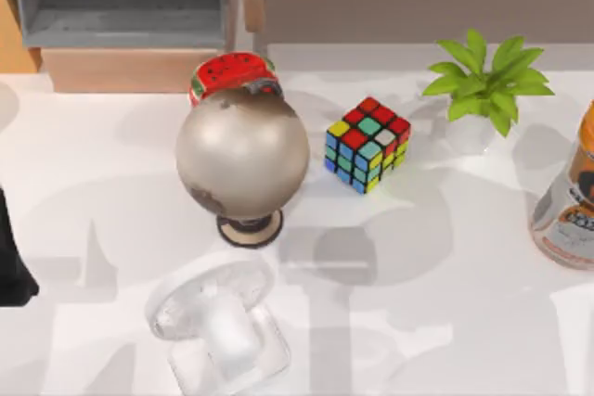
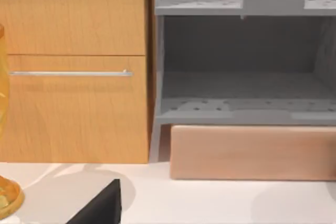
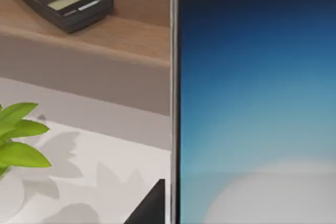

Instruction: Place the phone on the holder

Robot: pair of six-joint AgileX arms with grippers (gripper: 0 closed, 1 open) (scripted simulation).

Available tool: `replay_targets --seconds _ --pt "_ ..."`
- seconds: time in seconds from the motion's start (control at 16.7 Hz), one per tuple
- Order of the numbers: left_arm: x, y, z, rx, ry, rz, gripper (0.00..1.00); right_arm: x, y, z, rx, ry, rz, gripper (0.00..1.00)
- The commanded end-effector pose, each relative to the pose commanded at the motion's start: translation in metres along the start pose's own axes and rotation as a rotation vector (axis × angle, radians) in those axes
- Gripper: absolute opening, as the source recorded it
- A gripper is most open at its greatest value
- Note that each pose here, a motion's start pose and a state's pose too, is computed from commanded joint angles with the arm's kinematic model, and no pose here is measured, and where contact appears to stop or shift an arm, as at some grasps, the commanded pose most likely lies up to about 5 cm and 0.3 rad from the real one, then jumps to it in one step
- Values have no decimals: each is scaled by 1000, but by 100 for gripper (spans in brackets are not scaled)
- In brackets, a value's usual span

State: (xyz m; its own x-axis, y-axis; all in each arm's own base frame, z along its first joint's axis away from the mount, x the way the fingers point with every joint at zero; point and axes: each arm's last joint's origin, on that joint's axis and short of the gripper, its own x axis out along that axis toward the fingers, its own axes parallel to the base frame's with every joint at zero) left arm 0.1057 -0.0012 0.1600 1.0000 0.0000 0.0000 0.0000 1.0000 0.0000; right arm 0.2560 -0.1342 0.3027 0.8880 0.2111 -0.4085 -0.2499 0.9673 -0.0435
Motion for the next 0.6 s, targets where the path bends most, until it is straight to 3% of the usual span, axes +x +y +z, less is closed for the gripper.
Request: replay_targets --seconds 0.36,0.6 --pt "0 0 0 0 0 0 100 -30 -14 -73 22 17 2 0" --pt "0 0 0 0 0 0 100 -34 -13 -90 42 19 12 0"
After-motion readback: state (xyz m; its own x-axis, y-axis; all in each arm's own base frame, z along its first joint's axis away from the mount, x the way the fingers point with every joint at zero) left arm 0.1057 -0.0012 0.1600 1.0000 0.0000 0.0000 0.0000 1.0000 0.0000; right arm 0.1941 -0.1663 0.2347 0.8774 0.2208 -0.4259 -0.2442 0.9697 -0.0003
